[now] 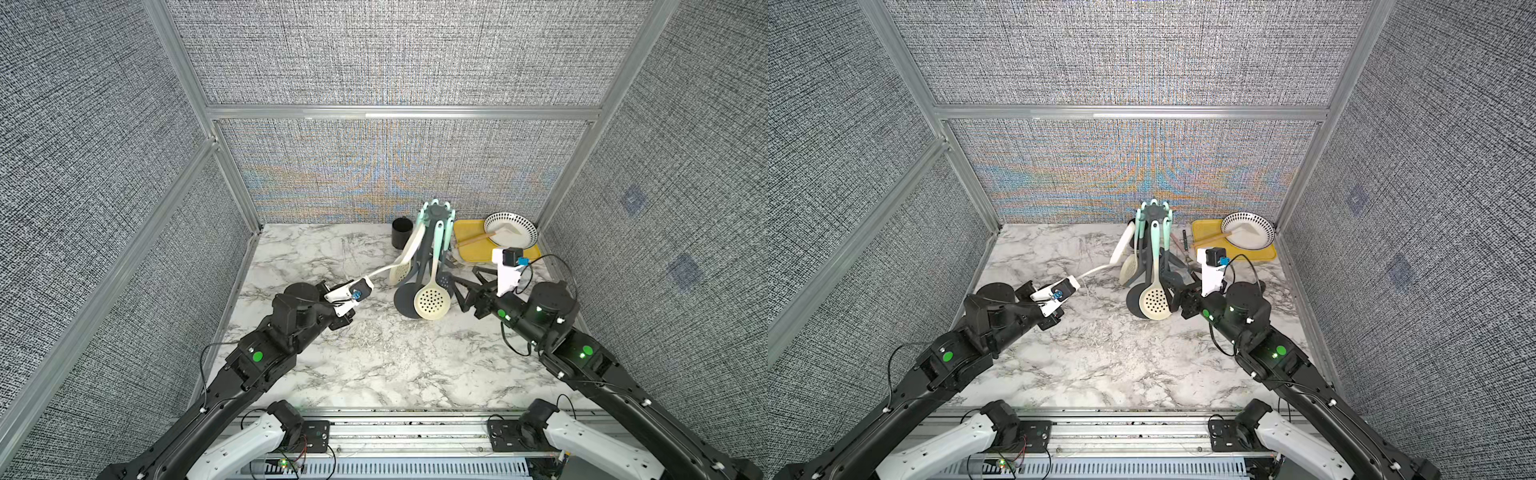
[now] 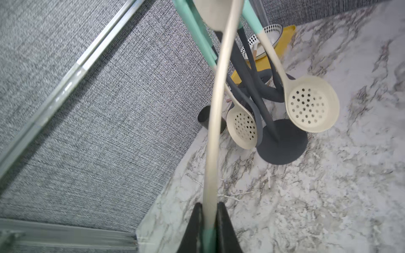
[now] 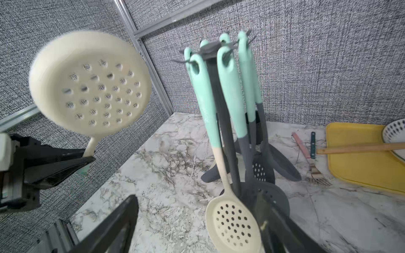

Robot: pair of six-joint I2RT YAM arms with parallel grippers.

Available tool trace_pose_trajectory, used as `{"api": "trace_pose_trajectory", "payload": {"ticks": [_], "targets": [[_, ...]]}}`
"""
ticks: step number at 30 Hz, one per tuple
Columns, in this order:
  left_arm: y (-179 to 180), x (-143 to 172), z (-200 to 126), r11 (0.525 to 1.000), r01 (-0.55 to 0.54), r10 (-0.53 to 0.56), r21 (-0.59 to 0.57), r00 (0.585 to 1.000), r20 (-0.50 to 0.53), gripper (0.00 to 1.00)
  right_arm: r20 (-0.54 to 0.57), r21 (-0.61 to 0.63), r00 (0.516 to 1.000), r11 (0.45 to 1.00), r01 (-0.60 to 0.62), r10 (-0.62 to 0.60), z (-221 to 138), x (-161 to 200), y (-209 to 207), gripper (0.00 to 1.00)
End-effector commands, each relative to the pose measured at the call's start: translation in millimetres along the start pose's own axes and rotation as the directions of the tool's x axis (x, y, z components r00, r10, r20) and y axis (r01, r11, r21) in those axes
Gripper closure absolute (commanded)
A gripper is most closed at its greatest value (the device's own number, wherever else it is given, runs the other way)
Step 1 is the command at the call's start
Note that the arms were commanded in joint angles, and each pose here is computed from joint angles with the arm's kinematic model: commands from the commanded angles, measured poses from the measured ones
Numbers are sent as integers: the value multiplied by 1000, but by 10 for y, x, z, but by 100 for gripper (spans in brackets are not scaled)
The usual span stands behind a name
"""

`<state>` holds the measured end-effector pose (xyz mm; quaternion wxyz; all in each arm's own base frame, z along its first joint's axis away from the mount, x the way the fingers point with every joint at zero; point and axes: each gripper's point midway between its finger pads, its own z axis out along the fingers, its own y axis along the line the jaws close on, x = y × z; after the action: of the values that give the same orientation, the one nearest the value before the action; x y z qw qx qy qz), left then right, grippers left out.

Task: Hang the skimmer on the kitchen utensil rack
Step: Pick up the skimmer from the center of the board.

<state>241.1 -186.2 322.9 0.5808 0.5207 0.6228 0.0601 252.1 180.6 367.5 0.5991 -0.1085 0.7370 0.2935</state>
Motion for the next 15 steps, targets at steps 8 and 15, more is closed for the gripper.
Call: {"api": "trace_pose_trajectory", "payload": {"ticks": [8, 15], "targets": [[-449, -206, 90, 802, -583, 563, 129, 810, 163, 98, -60, -147, 966, 960, 239, -250, -356, -92, 249, 14], [-760, -168, 316, 606, -786, 772, 126, 619, 144, 98, -204, -416, 909, 873, 255, -363, -282, 215, 622, 16]]}}
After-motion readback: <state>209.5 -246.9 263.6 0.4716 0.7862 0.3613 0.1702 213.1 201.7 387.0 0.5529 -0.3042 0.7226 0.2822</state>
